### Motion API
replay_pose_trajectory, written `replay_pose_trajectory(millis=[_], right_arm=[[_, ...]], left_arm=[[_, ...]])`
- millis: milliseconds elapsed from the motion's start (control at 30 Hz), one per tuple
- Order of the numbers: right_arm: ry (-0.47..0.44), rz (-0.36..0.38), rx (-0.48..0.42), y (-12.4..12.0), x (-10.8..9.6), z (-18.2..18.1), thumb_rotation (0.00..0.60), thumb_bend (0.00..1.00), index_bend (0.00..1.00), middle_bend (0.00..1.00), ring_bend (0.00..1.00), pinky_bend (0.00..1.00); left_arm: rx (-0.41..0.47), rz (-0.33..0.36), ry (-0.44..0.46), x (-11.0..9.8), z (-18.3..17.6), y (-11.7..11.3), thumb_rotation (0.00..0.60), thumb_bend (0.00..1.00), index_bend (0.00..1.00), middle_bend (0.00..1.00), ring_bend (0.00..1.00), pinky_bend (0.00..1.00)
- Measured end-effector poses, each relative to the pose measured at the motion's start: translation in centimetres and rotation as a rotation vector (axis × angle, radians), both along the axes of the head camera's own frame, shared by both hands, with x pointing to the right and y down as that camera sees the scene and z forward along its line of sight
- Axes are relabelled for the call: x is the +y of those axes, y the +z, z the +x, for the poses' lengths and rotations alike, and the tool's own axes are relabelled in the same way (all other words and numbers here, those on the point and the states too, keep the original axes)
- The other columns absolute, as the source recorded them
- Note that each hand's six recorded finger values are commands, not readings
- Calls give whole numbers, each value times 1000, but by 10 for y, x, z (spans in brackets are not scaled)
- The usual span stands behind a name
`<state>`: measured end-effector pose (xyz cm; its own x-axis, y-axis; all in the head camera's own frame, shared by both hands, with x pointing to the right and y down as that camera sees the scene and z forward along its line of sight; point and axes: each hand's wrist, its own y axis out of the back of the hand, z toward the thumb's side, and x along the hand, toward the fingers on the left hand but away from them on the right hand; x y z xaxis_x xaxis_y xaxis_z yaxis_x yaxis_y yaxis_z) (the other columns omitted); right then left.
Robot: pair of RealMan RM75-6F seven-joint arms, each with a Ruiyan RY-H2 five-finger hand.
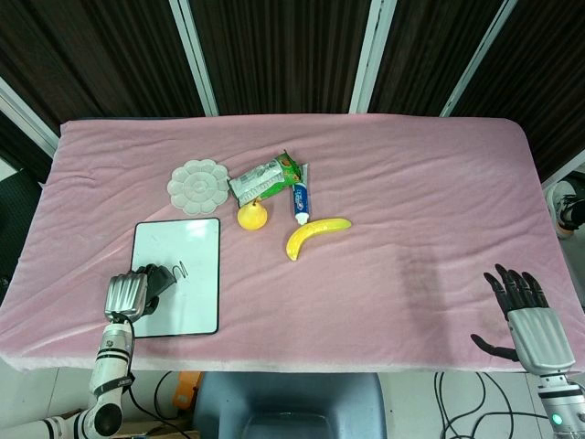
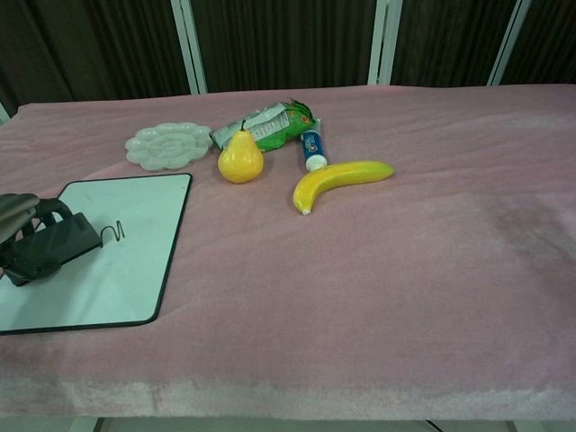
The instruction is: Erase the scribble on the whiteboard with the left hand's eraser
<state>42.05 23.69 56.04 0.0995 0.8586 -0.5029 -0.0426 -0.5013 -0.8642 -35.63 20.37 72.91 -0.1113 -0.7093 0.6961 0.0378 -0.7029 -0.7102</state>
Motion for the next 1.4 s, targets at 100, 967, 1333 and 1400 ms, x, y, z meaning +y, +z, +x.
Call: replay_pose_trajectory(millis=[100, 967, 1333, 1400], right_arm=[[-1, -1, 0, 0, 0, 0, 600, 319, 0, 0, 0, 0], [5, 3, -8, -3, 0, 2, 600, 319, 0, 0, 0, 0], [7, 0, -4, -2, 0, 3, 600, 319, 0, 0, 0, 0], [5, -2, -5, -2, 1, 3, 600, 319, 0, 0, 0, 0]], left_arm=[[-3, -2, -11, -2, -2, 1, 600, 725, 642, 731, 652, 646], [63, -34, 62, -15, 53, 6, 600, 719, 641, 731, 653, 647], [20, -38, 15, -35, 46, 21, 600, 718, 640, 730, 653, 647], [6, -33, 5, -38, 42, 22, 600, 718, 640, 730, 653, 647]])
